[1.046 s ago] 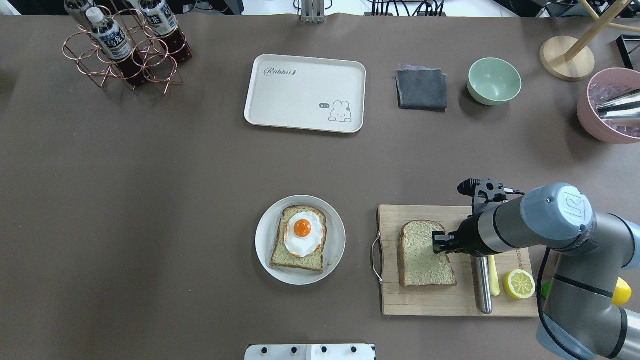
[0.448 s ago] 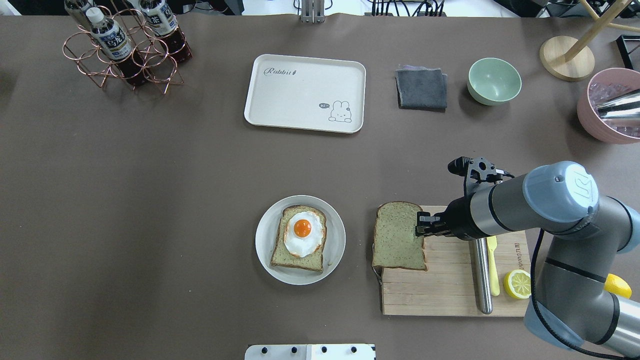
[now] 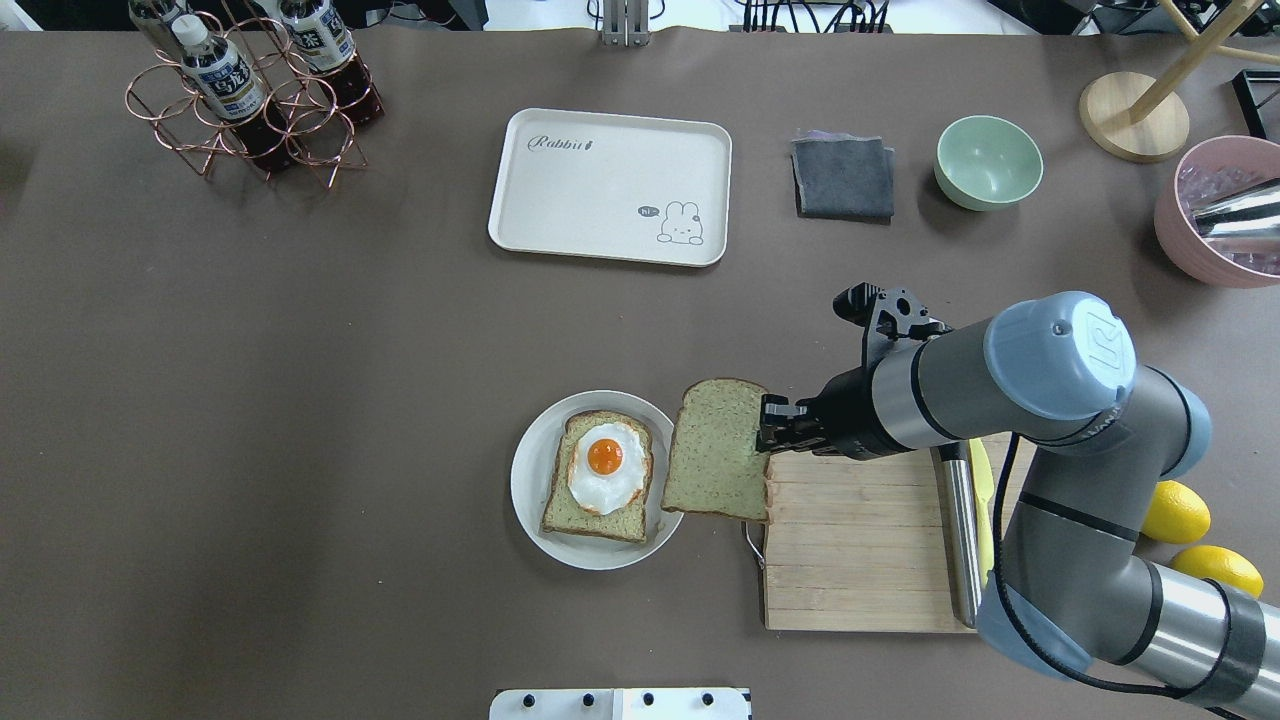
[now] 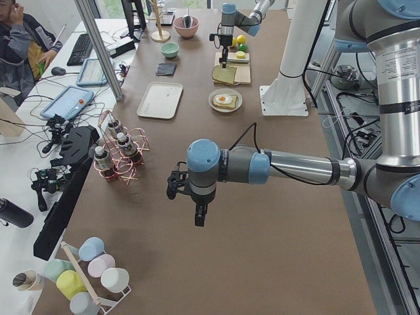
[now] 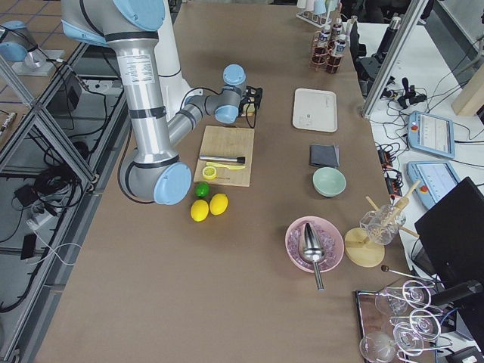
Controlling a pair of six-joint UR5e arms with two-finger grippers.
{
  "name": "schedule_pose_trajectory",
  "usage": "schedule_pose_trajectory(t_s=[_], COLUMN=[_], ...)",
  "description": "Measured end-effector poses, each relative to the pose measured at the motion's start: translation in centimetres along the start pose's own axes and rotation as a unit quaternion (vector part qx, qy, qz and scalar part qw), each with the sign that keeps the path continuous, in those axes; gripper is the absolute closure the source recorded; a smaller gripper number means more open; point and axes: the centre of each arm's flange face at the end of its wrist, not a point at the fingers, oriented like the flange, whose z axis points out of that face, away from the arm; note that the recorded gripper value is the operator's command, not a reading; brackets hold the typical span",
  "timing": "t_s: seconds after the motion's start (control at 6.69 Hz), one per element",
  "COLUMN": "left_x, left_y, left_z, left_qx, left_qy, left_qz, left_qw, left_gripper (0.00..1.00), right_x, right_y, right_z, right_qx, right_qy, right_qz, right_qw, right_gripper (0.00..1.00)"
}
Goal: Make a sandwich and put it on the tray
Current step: 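Lift the bread slice and carry it toward the egg plate, then lay the bread slice on top of the egg toast with the right gripper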
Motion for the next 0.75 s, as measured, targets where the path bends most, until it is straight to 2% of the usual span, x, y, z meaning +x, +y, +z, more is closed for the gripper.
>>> schedule_pose_trajectory(t_s=[0.45,0.75], left_x=[-0.1,-0.1], left_y=[0.2,0.2], left_z=[0.1,0.1], left_qx=[-0.001,-0.001], left_qy=[0.0,0.0], left_qz=[0.0,-0.001], left_qw=[1.0,1.0], left_gripper=[0.03,0.03], right_x=[-5.9,-8.1], right_y=[1.9,2.0], right_z=[4.5,6.6], right_qx=[-0.026,-0.032], right_qy=[-0.018,-0.019], right_qz=[-0.009,-0.012], right_qw=[0.9995,0.9992], right_gripper=[1.0,1.0])
